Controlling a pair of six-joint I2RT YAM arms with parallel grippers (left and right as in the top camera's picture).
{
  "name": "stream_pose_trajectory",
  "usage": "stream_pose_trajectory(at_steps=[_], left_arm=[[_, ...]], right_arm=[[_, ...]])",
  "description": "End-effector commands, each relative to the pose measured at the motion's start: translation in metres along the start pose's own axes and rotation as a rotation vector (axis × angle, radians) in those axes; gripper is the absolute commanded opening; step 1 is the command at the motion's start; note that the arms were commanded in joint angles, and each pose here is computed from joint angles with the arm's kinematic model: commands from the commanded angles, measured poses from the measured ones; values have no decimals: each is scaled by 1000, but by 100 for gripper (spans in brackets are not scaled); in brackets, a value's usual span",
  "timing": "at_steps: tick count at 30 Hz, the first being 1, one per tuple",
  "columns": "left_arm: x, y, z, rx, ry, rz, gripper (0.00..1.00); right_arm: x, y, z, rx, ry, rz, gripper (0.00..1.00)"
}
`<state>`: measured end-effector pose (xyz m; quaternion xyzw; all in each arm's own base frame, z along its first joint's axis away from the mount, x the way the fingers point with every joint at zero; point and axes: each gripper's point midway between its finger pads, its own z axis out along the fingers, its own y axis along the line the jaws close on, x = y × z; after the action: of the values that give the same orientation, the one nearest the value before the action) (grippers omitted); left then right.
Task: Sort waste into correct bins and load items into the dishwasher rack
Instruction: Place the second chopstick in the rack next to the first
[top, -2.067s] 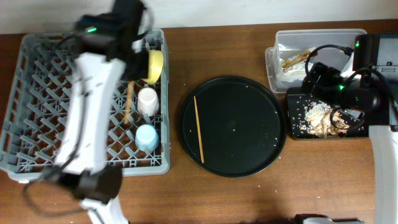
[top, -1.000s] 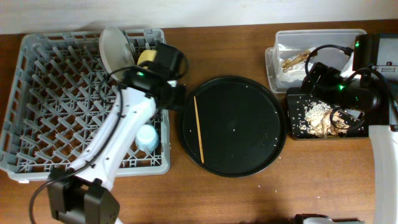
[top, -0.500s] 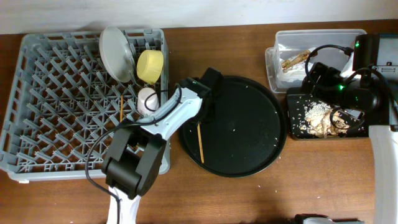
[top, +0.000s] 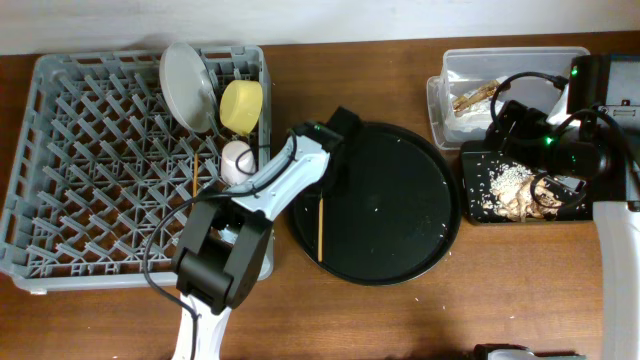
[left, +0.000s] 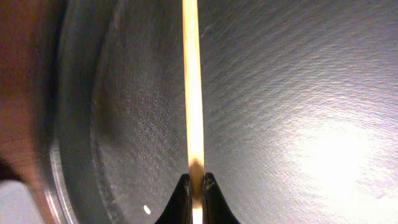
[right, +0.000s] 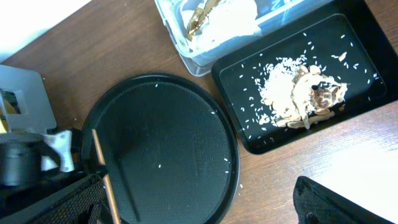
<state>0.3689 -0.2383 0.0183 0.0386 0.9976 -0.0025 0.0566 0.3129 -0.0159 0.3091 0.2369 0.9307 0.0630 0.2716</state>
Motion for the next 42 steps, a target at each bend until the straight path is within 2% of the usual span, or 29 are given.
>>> stream_pose_trajectory(at_steps=[1, 3, 5, 8, 12, 20, 23, 25, 26, 27, 30, 34, 37, 39, 42], left_arm=[[-58, 5, -122, 28, -222, 179, 1], [-66, 40, -170, -42, -270, 178, 1], [-65, 92, -213, -111, -292, 114, 1], [-59, 153, -228, -158, -267, 53, 1], [-57, 210, -200, -203, -184, -15, 1], [-56, 264, -116, -236, -128, -101, 0], [-54, 265, -100, -231, -126, -106, 1], [-55, 259, -97, -193, -130, -104, 8], [-56, 257, -97, -180, -132, -103, 22], [-55, 257, -97, -180, -131, -103, 31], [-56, 249, -96, -135, -131, -100, 51], [-52, 239, -113, -79, -124, -96, 53], [-51, 227, -158, -9, -179, -91, 54], [-49, 213, -192, 46, -255, -75, 59], [-41, 196, -241, 94, -385, -38, 75]], right_arm=[[-3, -3, -1, 14, -12, 3, 98], [-3, -3, -1, 14, -12, 3, 99], [-3, -3, -1, 14, -12, 3, 99], [-3, -3, -1, 14, -12, 3, 99], [-3, -3, -1, 14, -12, 3, 98], [-3, -2, -1, 14, -12, 2, 98], [-3, -3, -1, 14, -12, 3, 98], [-3, -3, -1, 14, -12, 3, 99], [-3, -3, -1, 14, -12, 3, 98], [-3, -3, -1, 14, -12, 3, 98], [-3, -3, -1, 14, -12, 3, 99], [-3, -3, -1, 14, -12, 3, 98], [-3, -3, -1, 14, -12, 3, 98], [-3, -3, -1, 14, -12, 3, 98], [-3, -3, -1, 14, -12, 3, 99]])
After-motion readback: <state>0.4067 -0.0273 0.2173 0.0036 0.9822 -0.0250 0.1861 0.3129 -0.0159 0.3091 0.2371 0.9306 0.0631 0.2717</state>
